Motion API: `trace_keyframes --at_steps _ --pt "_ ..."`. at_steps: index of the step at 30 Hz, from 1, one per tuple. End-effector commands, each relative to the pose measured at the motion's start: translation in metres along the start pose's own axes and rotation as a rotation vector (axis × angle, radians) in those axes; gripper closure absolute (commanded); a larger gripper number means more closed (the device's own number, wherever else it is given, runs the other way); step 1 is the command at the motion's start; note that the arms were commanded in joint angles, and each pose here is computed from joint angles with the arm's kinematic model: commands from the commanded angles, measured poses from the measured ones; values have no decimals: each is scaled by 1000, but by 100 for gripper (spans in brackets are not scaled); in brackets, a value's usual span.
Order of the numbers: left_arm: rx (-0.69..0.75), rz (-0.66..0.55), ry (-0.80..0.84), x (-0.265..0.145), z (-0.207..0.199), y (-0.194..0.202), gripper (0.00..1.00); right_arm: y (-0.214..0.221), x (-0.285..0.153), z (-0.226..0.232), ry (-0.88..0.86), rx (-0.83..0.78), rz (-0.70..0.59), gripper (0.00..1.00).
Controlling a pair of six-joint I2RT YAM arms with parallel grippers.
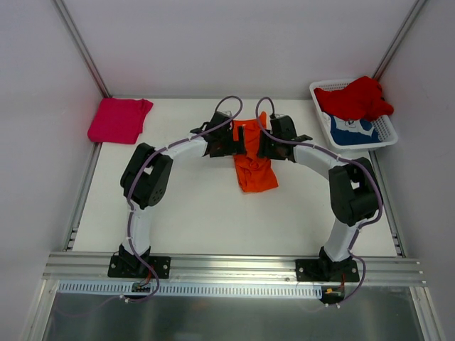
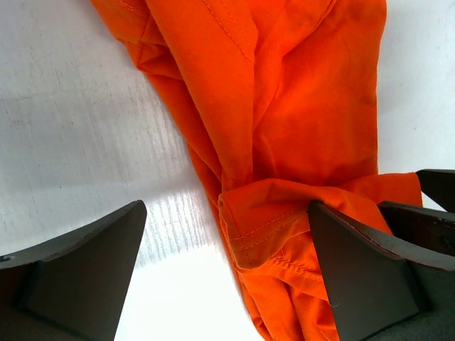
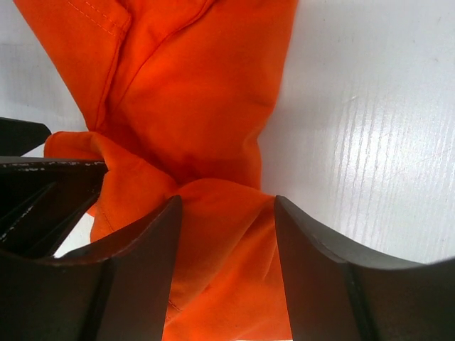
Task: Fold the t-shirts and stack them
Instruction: Fold the tshirt
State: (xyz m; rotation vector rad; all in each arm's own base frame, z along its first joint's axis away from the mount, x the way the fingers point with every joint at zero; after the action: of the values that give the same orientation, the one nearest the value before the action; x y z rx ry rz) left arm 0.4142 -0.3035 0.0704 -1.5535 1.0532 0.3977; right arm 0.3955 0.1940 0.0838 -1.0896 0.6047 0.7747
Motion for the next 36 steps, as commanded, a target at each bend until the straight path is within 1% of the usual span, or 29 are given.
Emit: trace_keyframes --at_steps 1,3,4,5,6,7,8,9,10,11,12,13,14,16,17,20,27,31,36 --pt "13 -59 10 -32 -7 -19 1 -28 -18 12 -33 -9 -74 42" --pt "3 -40 1 -37 -2 -6 1 -32 -22 12 -30 -11 -85 42" --pt "-6 -54 7 -47 -4 -8 1 -34 -24 13 -29 -12 -83 42" --pt "-10 -34 -9 -49 1 4 1 -34 -27 15 -34 -14 -81 42" --pt "-13 -33 -14 -53 3 8 1 -33 -30 17 -43 -13 -79 43" --pt "-19 -55 -11 -67 3 5 1 -33 -38 18 -47 -13 -92 43" --pt "-20 -34 -24 -70 8 19 1 -31 -44 20 -50 -23 -101 42" --pt "-26 -37 -23 -75 9 22 1 -31 -50 19 -39 -26 -118 42" --pt "-29 -66 -24 -90 9 19 1 -30 -60 19 -42 -32 -131 42" --pt "-29 -52 -46 -93 15 32 1 -30 -66 18 -38 -42 -141 42" --pt "-36 -56 -55 -98 17 36 1 -31 -72 15 -27 -43 -152 42" --pt "-43 -86 -46 -111 15 33 1 -33 -86 17 -42 -44 -169 43" --pt "-46 -66 -56 -113 19 47 1 -22 -88 17 -57 -43 -149 42" --pt "-59 -85 -46 -125 18 49 1 -12 -103 22 -95 -41 -155 42" --pt "-63 -74 -54 -126 22 58 1 2 -102 19 -93 -43 -132 43" --pt "-70 -71 -55 -131 22 68 1 25 -106 24 -100 -59 -119 43" --pt "-64 -56 -55 -131 19 79 1 59 -99 34 -103 -87 -68 43" --pt "-62 -60 -57 -132 19 79 1 64 -90 36 -99 -99 -52 43" --pt "-60 -63 -59 -133 20 79 1 58 -77 44 -103 -121 -48 43"
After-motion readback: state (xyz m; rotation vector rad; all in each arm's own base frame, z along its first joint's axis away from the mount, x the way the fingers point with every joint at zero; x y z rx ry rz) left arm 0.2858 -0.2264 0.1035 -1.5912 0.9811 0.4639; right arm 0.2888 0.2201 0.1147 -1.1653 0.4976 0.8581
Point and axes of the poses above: each gripper's point midway between its finger pads, its own x axis out along the fingers, its own z axis along the line the jaws close on, y = z × x, the point moved 2 cm from there along -x, back along the fingers, and after that the axes turned 11 degrees about x, right-handed, at the moved point
